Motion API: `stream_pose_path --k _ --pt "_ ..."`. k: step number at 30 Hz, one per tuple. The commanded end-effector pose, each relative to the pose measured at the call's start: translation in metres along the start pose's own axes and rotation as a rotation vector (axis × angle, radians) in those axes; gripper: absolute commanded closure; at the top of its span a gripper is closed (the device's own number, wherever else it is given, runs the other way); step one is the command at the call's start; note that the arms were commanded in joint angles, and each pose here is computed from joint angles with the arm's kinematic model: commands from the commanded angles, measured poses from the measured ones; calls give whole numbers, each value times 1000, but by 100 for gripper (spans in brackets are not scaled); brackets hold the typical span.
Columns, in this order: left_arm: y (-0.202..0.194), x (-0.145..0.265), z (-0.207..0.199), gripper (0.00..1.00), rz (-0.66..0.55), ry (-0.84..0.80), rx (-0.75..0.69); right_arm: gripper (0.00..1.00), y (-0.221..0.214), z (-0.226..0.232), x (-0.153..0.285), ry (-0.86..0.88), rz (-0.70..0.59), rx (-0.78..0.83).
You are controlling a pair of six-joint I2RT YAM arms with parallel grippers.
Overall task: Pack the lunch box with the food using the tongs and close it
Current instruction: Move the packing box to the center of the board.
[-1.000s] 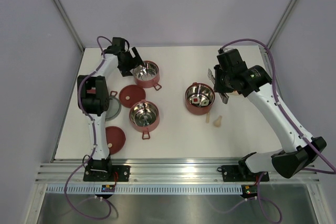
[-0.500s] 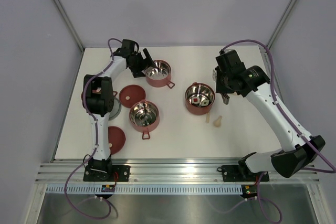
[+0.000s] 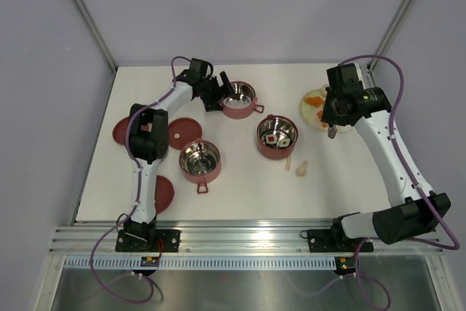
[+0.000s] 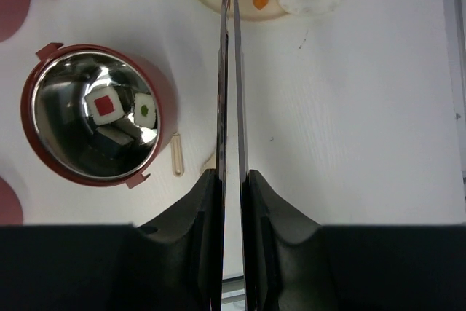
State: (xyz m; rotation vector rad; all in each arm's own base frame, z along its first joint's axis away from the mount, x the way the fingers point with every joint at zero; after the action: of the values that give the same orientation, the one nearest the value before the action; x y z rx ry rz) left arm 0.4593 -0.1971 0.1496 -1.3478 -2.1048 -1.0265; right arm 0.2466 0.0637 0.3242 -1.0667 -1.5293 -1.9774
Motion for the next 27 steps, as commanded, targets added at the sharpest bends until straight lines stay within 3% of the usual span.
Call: stream_pose_path --k 1,13,21,27 --pt "-4 -15 -34 9 19 -113 -67 75 6 -10 -4 -2 -2 -50" --pt "-15 -16 -57 9 69 -114 -162 73 3 -24 -43 -9 60 -149" --pt "-4 30 -77 9 -22 -75 -275 73 4 -26 -54 -12 67 -163" --pt "0 55 -68 9 -92 53 -287 73 4 -33 -58 21 66 -195"
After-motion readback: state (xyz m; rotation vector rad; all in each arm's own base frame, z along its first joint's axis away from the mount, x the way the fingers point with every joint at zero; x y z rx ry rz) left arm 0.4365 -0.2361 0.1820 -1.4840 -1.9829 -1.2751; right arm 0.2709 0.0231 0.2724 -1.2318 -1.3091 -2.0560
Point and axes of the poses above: each gripper's point midway between its finger pads, its own x axis back along the fingers, its own z axis along the line the jaws close on, y = z × x, the point moved 10 cm from there along x, back along the fingers, and after that the axes turned 7 degrees about -x, right-handed, at the moved point
